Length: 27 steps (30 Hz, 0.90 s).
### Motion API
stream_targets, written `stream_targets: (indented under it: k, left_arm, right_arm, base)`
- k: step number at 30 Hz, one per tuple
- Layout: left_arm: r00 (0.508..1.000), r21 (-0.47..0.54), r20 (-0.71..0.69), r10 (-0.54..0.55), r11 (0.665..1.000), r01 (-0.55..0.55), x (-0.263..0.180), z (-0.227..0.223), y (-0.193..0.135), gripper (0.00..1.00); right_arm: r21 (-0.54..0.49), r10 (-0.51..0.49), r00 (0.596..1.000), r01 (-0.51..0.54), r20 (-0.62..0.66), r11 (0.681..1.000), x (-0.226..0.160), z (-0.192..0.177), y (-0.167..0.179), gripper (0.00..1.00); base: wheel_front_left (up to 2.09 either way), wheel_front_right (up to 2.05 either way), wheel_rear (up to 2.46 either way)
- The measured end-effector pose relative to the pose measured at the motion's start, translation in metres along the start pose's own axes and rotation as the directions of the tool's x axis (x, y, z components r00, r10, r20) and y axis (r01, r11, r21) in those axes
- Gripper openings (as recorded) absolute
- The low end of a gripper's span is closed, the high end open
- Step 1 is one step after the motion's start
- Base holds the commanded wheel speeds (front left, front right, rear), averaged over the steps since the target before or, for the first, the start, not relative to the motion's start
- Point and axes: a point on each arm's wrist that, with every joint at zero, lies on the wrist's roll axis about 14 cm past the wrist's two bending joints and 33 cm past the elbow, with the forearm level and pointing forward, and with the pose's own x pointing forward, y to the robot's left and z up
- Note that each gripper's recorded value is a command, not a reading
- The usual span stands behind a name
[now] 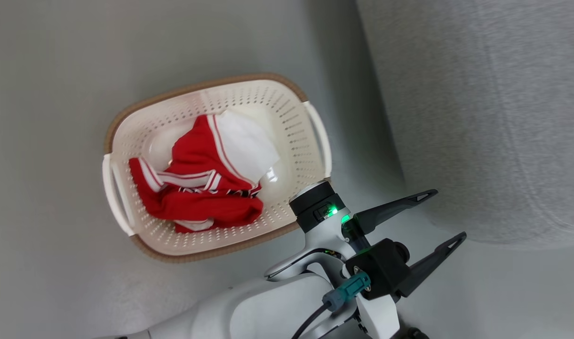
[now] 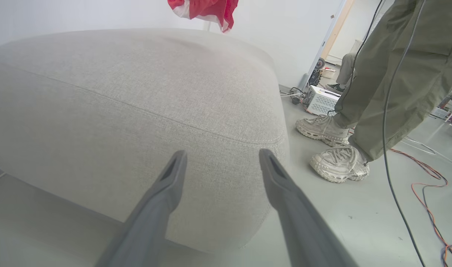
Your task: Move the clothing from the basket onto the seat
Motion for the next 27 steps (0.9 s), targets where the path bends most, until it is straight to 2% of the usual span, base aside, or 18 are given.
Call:
stream_targets:
  k: [4, 5, 8, 13, 20, 21, 22, 23, 24, 27]
  left_arm:
    - [0.999, -0.026, -0.008, 0.046, 0.999, -0.046, -0.007, -0.009, 0.013, 1.00]
    - [0.998, -0.042, -0.016, 0.066, 0.997, -0.067, -0.010, -0.016, 0.019, 1.00]
    - [0.996, -0.061, -0.033, 0.085, 0.994, -0.087, -0.015, -0.027, 0.026, 1.00]
    - [0.994, -0.066, -0.046, 0.102, 0.992, -0.105, -0.020, -0.033, 0.032, 1.00]
    - [0.995, -0.041, -0.033, 0.094, 0.995, -0.096, -0.017, -0.021, 0.027, 1.00]
    - [0.994, -0.026, -0.029, 0.104, 0.994, -0.104, -0.016, -0.016, 0.026, 1.00]
    - [0.994, -0.021, -0.026, 0.105, 0.994, -0.106, -0.016, -0.013, 0.025, 1.00]
    - [0.994, -0.015, -0.023, 0.104, 0.994, -0.104, -0.016, -0.010, 0.024, 1.00]
    - [0.995, -0.008, -0.019, 0.102, 0.995, -0.102, -0.015, -0.007, 0.022, 1.00]
    - [0.995, 0.015, -0.008, 0.102, 0.995, -0.102, -0.015, 0.003, 0.019, 1.00]
  right_arm:
    - [0.048, -0.018, 1.000, 0.019, -0.006, 0.999, 0.013, -0.017, 0.011, 0.00]
    - [0.090, -0.017, 1.000, 0.019, -0.027, 0.996, 0.018, -0.035, 0.026, 0.00]
    - [0.131, -0.001, 0.995, 0.014, -0.096, 0.991, 0.018, -0.074, 0.049, 0.00]
    - [0.192, 0.069, 0.968, -0.022, -0.240, 0.981, -0.007, -0.137, 0.089, 0.00]
    - [0.223, 0.187, 0.913, -0.110, -0.362, 0.969, -0.056, -0.171, 0.117, 0.00]
    - [0.231, 0.220, 0.900, -0.139, -0.377, 0.963, -0.068, -0.174, 0.124, 0.28]
    - [0.238, 0.232, 0.894, -0.147, -0.384, 0.960, -0.074, -0.175, 0.127, 0.40]
    - [0.246, 0.242, 0.889, -0.153, -0.389, 0.957, -0.080, -0.176, 0.129, 0.63]
    - [0.254, 0.245, 0.886, -0.151, -0.395, 0.955, -0.086, -0.176, 0.130, 1.00]
    - [0.276, 0.255, 0.879, -0.149, -0.404, 0.949, -0.101, -0.176, 0.130, 1.00]
  base:
    - [0.00, 0.00, 0.00]
    - [0.00, 0.00, 0.00]
    - [0.00, 0.00, 0.00]
    - [0.00, 0.00, 0.00]
    - [0.00, 0.00, 0.00]
    - [0.00, 0.00, 0.00]
    - [0.00, 0.00, 0.00]
    - [0.00, 0.00, 0.00]
    - [0.00, 0.00, 0.00]
    - [0.00, 0.00, 0.00]
